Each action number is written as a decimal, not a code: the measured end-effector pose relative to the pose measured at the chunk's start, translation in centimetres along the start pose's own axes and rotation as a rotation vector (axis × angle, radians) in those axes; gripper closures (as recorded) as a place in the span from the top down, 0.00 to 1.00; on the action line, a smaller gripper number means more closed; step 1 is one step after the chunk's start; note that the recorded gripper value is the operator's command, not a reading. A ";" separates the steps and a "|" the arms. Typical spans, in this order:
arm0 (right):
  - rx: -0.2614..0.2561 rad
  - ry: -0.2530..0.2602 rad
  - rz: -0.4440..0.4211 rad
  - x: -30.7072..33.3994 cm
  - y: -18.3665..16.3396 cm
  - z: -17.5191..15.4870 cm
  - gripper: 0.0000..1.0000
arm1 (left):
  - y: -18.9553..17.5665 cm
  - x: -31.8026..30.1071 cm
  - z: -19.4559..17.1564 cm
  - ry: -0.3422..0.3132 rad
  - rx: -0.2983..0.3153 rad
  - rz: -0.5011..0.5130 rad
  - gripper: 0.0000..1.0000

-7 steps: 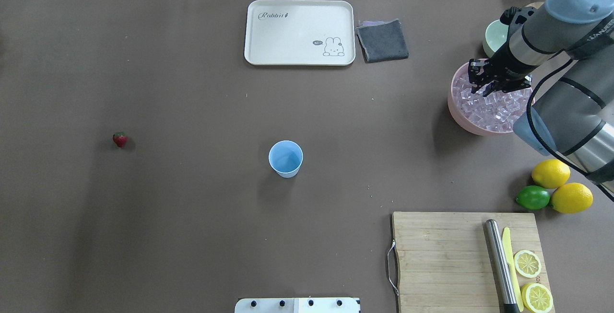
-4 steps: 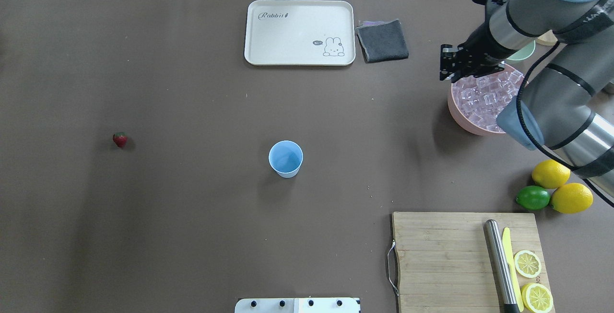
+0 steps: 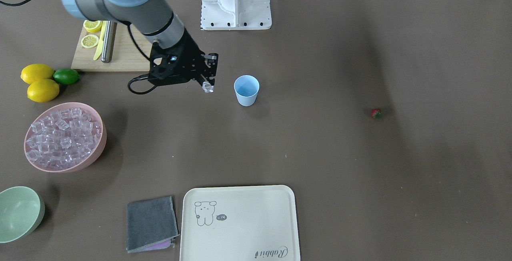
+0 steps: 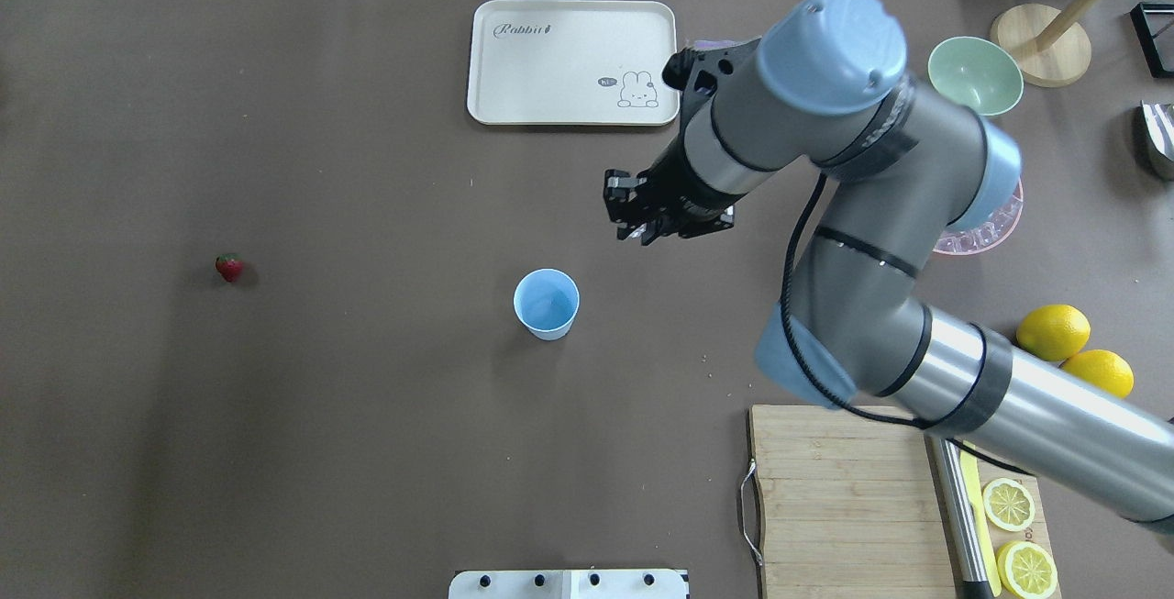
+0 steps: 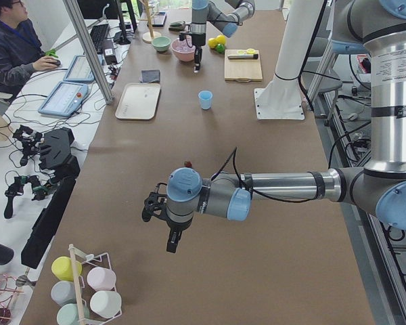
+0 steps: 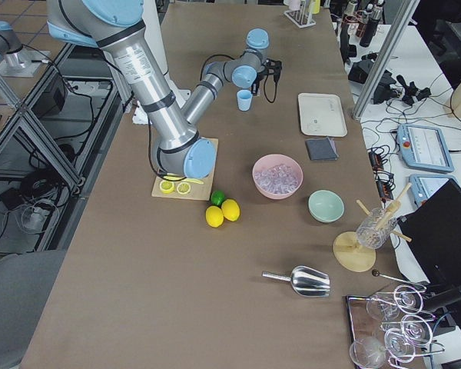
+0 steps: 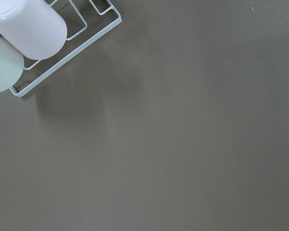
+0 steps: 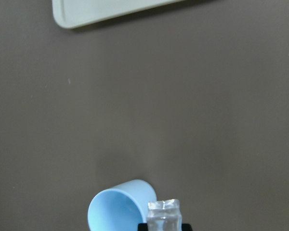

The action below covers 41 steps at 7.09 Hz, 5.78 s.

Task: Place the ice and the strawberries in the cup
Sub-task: 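Carry the ice cube with the right gripper over the blue cup, then open the right gripper to drop the ice cube into the cup, then move the right gripper back over the pink ice bowl, then lower the right gripper into the ice and grasp another cube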

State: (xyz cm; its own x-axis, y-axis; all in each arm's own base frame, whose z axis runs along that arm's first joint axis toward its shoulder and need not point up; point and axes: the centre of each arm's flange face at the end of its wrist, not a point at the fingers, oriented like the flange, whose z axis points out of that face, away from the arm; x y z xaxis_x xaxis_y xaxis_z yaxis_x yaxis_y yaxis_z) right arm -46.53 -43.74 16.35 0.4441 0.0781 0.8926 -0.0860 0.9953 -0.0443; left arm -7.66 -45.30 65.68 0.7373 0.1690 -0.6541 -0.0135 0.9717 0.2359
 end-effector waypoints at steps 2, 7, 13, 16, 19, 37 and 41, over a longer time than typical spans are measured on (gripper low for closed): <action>0.024 0.002 -0.028 -3.8 6.0 3.7 0.00 | 0.0 -0.1 0.2 0.000 -0.003 -0.002 0.98; 0.044 0.041 -0.030 -6.5 6.6 7.4 0.00 | 0.2 -0.4 0.4 0.001 -0.008 -0.005 0.98; 0.045 0.079 0.028 -6.1 5.0 8.2 0.99 | -1.6 -0.9 0.9 -0.001 -0.009 -0.006 0.98; 0.033 0.109 0.060 -4.0 0.0 -1.4 0.99 | -2.1 -0.9 0.8 -0.001 -0.007 -0.006 0.98; 0.038 0.200 -0.086 5.9 -7.3 -5.4 0.99 | -2.6 -0.8 0.7 -0.001 -0.002 -0.002 0.98; -0.003 0.744 -0.432 31.8 -17.6 -3.4 0.86 | -5.3 -1.1 1.5 0.003 -0.004 0.007 0.98; -0.027 0.833 -0.418 32.6 -17.0 -2.9 0.86 | -5.3 -1.1 1.5 0.004 -0.005 0.008 0.98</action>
State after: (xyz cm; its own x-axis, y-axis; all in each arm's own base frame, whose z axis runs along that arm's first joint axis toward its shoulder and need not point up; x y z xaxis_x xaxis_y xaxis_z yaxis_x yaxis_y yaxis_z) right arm -27.98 -57.94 44.92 0.9319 -0.2810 0.2291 0.2409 0.9521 0.1882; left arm -7.39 -50.92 66.28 0.7348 0.1774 -0.6547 -0.0225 0.9710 0.2379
